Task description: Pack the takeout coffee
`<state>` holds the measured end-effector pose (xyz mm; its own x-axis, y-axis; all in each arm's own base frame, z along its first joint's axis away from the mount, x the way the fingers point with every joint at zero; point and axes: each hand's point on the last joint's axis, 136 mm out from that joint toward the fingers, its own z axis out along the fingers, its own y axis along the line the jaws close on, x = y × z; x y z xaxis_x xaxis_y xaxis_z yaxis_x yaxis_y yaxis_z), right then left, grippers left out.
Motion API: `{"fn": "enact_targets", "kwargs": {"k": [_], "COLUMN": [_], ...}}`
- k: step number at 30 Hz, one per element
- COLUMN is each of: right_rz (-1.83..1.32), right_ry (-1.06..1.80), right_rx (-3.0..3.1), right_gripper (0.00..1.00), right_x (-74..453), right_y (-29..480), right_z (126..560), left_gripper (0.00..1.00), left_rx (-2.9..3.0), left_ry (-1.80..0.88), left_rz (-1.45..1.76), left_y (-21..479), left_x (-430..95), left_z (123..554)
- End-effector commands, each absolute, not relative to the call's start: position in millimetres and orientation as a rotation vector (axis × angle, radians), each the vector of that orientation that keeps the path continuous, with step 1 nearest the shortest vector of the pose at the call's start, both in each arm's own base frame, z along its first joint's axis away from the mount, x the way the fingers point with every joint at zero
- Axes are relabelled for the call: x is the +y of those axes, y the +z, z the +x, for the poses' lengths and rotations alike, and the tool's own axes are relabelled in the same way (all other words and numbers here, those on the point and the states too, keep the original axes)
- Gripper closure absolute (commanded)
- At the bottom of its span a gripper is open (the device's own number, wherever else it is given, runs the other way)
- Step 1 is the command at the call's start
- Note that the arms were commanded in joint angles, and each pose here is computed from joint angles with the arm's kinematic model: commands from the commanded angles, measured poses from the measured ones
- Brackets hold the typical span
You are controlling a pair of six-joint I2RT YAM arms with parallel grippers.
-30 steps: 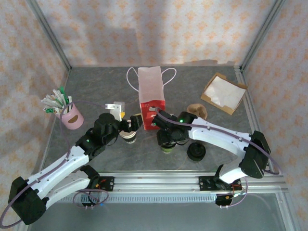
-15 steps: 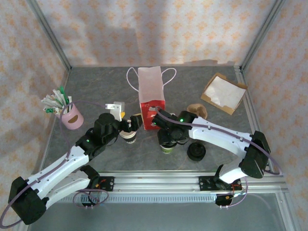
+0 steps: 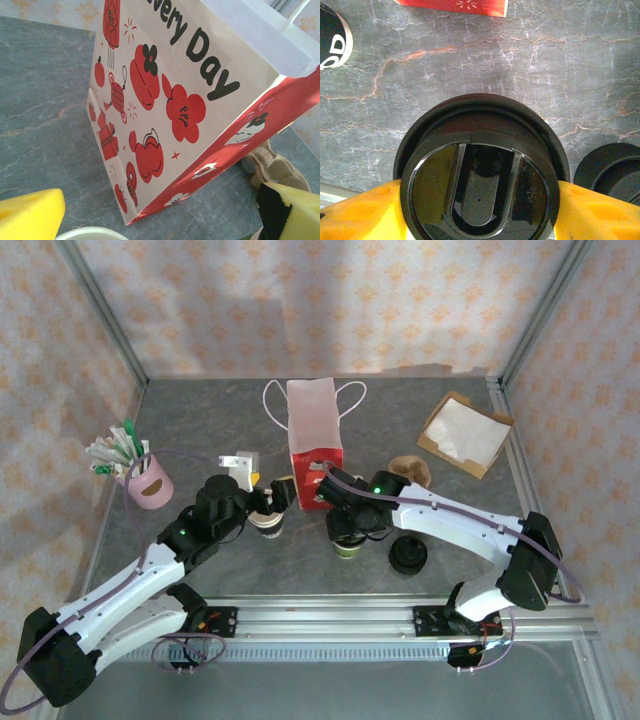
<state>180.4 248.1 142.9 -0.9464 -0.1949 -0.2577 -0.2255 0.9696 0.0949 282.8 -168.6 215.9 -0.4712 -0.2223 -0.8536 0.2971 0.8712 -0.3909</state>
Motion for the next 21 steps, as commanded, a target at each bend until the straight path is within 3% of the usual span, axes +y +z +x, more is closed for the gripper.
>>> {"fn": "enact_targets", "kwargs": {"k": [1, 21], "right_rz": [-0.304, -0.308], "right_ry": [0.162, 0.188], "right_rx": [2.876, 2.881], "right_gripper": [0.34, 0.34], "right_x": [245.1, 249.5], "right_y": [138.6, 132.1], "right_z": [177.2, 177.0], "left_gripper": [0.0, 0.0], "left_rx": [1.951, 1.951], "left_ry": [-0.625, -0.623], "left_rz": [0.06, 0.062], "left_y": [219.4, 219.3], "left_x": [-170.5, -170.4], "left_z": [284.2, 284.2]}}
